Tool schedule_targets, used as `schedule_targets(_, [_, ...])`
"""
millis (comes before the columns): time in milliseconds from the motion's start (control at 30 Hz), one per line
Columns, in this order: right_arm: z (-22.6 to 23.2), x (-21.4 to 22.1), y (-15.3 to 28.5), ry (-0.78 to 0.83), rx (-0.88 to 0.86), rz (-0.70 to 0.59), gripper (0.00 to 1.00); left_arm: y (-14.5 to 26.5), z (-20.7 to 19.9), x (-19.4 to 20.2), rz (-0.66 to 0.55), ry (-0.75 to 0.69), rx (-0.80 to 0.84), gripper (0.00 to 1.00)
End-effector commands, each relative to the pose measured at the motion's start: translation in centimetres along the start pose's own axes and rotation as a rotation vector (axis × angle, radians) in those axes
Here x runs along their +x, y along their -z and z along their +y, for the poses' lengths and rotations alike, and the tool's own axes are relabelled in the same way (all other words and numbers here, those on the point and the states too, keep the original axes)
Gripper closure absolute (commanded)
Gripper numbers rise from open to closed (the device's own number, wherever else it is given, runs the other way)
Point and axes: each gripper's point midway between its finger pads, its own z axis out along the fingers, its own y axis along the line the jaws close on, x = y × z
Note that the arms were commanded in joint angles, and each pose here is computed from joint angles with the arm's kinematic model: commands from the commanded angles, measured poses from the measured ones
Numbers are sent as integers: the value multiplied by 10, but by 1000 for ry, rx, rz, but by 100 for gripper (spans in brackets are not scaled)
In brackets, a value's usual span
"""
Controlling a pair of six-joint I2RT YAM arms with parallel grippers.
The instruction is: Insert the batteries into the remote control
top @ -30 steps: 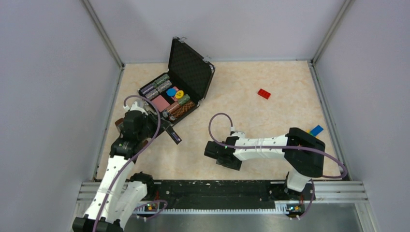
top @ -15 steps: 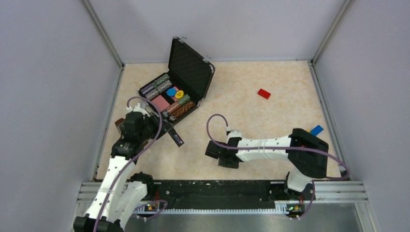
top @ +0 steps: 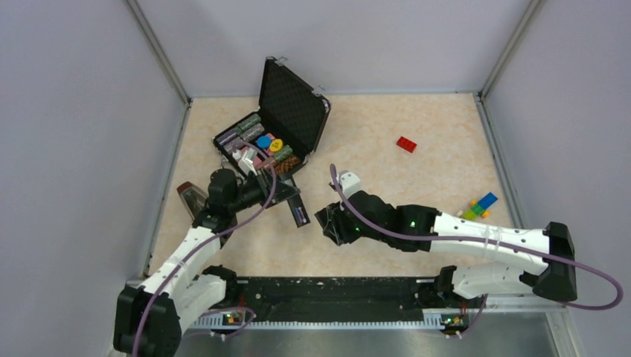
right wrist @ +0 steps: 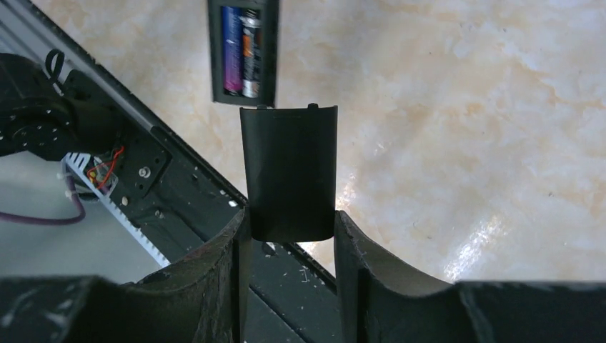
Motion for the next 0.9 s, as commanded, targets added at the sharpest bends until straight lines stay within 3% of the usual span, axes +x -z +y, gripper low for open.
schedule_targets(0, [29, -30, 14, 125, -109, -77, 73, -8, -59, -6, -50, -210, 204, 100])
schedule_targets(233, [55, -52, 13, 119, -63, -118, 73, -9, -77, -4, -122, -263, 218, 100])
schedule_targets(600, [38, -45, 2, 69, 107, -107, 73, -2, -77, -5, -164, -273, 203, 100])
schedule_targets(867, [38, -44, 0, 90, 108, -98, 73, 0, -75, -3, -159, -274, 196, 100])
